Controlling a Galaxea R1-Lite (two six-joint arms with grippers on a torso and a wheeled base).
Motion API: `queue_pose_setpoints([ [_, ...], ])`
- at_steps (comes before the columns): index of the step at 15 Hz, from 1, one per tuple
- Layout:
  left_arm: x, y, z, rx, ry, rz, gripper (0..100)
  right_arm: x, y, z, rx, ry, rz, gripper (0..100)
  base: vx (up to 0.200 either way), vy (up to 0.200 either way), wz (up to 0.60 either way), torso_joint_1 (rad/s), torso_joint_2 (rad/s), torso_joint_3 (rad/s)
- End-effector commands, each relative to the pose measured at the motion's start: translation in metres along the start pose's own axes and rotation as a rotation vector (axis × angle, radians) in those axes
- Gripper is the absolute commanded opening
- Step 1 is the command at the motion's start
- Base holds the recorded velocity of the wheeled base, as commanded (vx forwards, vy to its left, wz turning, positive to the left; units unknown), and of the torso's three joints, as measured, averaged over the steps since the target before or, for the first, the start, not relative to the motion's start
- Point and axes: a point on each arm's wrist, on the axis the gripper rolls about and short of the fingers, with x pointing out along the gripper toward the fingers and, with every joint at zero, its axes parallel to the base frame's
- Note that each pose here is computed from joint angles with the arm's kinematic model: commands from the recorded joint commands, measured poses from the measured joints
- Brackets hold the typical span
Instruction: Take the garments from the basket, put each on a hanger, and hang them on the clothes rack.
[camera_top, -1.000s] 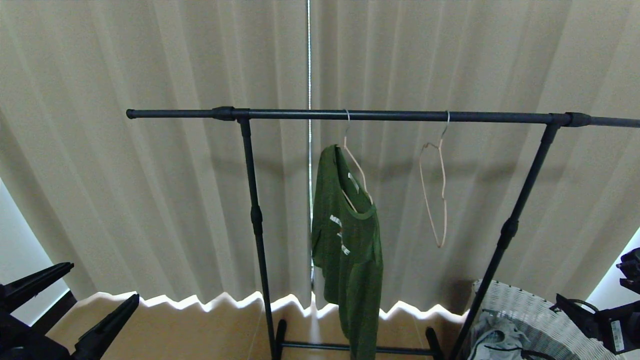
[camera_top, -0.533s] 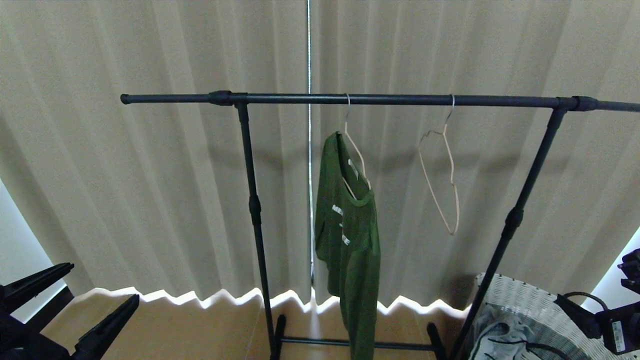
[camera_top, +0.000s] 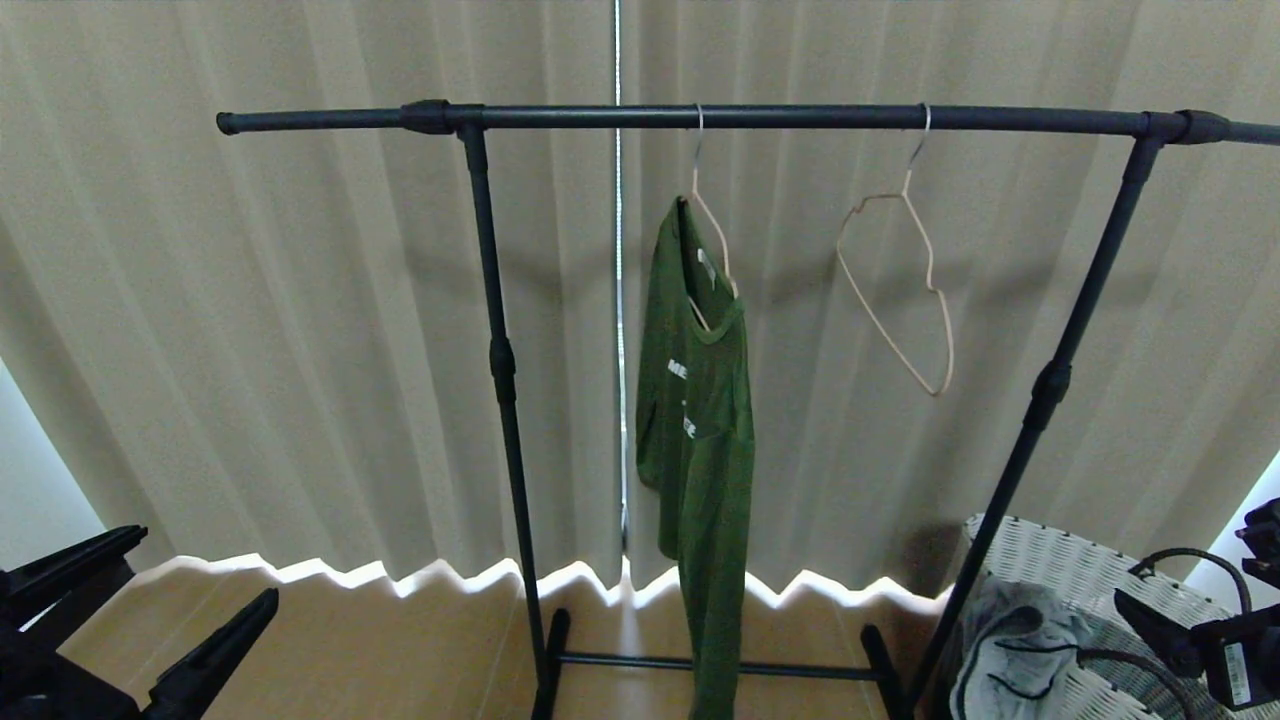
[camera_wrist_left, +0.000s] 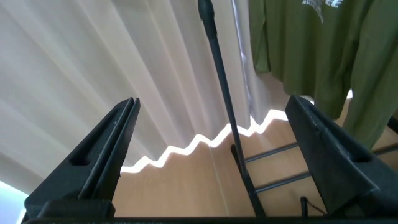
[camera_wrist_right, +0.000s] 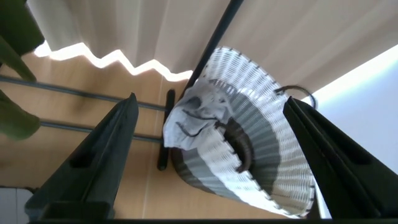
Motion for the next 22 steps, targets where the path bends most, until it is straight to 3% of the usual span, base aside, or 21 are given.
queue_pose_setpoints([
  [1, 0.0001, -0.0001, -0.0003, -0.001, 0.002, -0.001, 100, 0.0002, 0.0001, -0.0001, -0.001, 0.002, 0.001, 100, 0.000, 0.000, 0.00, -0.203, 0.46, 0.256],
  [10, -0.0001, -0.0001, -0.0002, 0.001, 0.001, 0.000, 100, -0.0011, 0.0001, -0.0006, 0.000, -0.003, -0.001, 100, 0.000, 0.000, 0.00, -0.184, 0.45, 0.264],
  [22, -0.0071, -0.0032, -0.0023, 0.015, -0.022, -0.007, 100, -0.0019, 0.0002, -0.0010, -0.002, -0.003, -0.001, 100, 0.000, 0.000, 0.00, -0.012, 0.03, 0.016],
])
